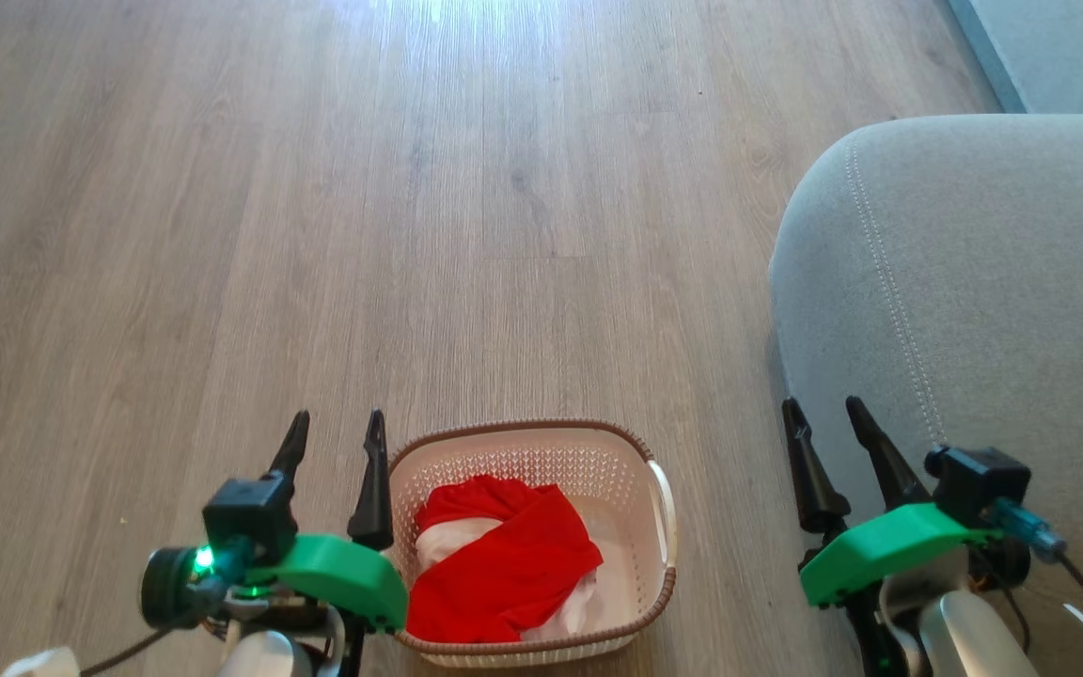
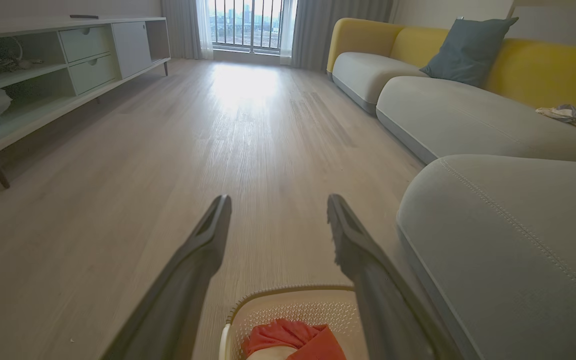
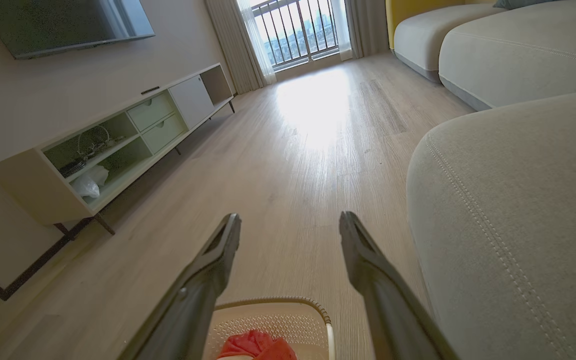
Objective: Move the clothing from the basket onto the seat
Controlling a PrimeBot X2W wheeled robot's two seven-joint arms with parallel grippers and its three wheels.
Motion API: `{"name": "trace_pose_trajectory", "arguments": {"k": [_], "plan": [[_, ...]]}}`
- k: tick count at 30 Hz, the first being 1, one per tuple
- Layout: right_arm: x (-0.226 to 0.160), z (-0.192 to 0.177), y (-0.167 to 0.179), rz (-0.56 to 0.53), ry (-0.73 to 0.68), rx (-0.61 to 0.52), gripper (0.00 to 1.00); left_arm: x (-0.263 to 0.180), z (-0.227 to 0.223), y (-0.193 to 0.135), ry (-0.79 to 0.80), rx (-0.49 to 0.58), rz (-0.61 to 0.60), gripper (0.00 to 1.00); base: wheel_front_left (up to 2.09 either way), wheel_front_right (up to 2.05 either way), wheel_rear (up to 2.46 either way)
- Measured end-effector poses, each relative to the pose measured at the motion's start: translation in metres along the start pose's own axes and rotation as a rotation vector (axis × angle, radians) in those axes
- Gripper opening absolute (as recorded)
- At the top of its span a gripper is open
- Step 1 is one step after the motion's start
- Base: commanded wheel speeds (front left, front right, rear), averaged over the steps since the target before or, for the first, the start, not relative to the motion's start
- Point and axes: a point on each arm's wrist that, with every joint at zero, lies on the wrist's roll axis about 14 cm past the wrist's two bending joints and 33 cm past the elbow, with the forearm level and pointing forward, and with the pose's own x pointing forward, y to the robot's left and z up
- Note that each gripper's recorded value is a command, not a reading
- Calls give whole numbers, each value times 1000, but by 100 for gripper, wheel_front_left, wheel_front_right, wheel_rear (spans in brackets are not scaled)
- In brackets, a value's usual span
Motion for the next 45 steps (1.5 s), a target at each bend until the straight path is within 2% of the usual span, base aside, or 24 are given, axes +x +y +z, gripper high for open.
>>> {"name": "trace_pose_trajectory", "arguments": {"k": [5,25,36,45], "plan": [[1,-11,-3,-4,34,-49,100,-3,-6,-4,3,43,-13,100,0,0,0],[10,-3,9,65,-1,-249,100,-5,7,-16,-101,251,-69,100,0,0,0],[10,-8,4,49,15,-235,100,-3,-3,-22,-71,238,-104,100,0,0,0],[12,-21,-14,4,53,-218,100,-1,-49,-29,69,224,-157,100,0,0,0]]}}
